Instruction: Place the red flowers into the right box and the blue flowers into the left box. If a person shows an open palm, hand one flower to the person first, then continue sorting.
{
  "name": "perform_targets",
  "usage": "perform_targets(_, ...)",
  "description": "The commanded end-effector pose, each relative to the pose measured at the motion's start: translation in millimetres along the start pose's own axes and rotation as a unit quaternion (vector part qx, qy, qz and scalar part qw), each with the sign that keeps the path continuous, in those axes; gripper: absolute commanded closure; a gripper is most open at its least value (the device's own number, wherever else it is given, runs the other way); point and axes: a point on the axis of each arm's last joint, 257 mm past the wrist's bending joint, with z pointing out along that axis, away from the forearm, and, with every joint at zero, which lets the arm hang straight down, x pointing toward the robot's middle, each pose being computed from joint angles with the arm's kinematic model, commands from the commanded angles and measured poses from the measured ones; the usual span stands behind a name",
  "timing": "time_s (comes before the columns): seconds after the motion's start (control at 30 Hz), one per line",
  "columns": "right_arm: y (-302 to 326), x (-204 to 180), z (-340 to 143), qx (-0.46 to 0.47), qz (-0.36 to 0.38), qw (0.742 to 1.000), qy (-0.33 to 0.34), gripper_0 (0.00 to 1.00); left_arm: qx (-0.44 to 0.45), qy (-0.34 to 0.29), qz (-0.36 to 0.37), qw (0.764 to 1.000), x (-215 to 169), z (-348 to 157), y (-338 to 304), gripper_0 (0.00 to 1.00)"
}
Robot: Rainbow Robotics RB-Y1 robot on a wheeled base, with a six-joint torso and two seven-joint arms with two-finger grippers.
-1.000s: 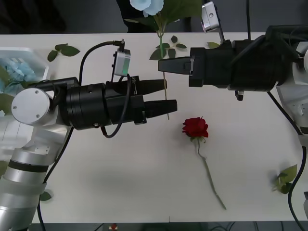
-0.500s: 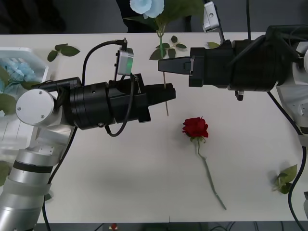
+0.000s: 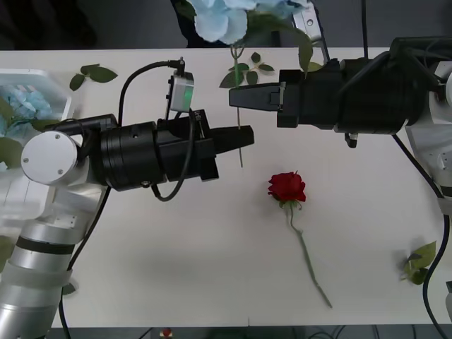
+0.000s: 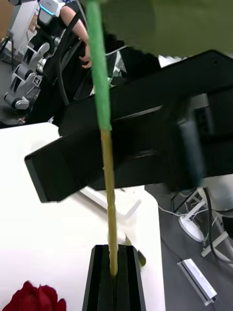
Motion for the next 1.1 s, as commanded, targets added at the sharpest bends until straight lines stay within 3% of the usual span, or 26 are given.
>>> perform_targets(0.03, 10.5, -13.5, -0.7, -0.007, -0.033, 0.999, -0.006, 0.0, -0.036, 0.004, 0.006, 0.999, -8.9, -31.4, 17.5, 1.0)
perform_targets(0.27, 10.5, -13.5, -0.7, -0.007, -0.033, 0.999, -0.006, 0.0, -0.113, 0.049, -0.014, 0.992, -34.9, -92.1, 39.7, 1.0)
perform_targets(0.5, 10.5, -13.5, -0.7, -0.007, -0.033, 0.999, -0.006, 0.0, -0.272, 0.092, -0.049, 0.957, -47.4, -195.1, 88.2, 1.0)
perform_targets(0.6, 10.5, -13.5, -0.7, -0.007, -0.033, 0.999, -0.006, 0.0, -0.365, 0.102, -0.047, 0.924, -54.5, -257.7, 115.6, 1.0)
perform_targets(0.73, -13.1, -4.9, -16.1, 0.027, -0.022, 0.999, 0.002, 0.0, -0.498, 0.13, -0.028, 0.857, -64.7, -353.0, 145.1, 1.0)
perform_targets(0.9, -58.0, 32.4, -49.8, 0.126, 0.0, 0.988, 0.091, 0.0, -0.639, 0.175, -0.001, 0.749, -67.5, -473.6, 161.3, 1.0)
perform_targets(1.0, -75.3, 52.3, -71.3, 0.184, 0.013, 0.973, 0.141, 0.0, -0.679, 0.175, -0.003, 0.713, -64.2, -518.7, 162.1, 1.0)
perform_targets(1.03, -75.3, 52.3, -71.3, 0.184, 0.013, 0.973, 0.141, 0.0, -0.679, 0.175, -0.003, 0.713, -64.2, -518.7, 162.1, 1.0)
perform_targets(1.1, -91.2, 75.0, -98.0, 0.253, 0.038, 0.947, 0.194, 0.0, -0.713, 0.166, -0.003, 0.681, -53.2, -565.1, 163.6, 1.0)
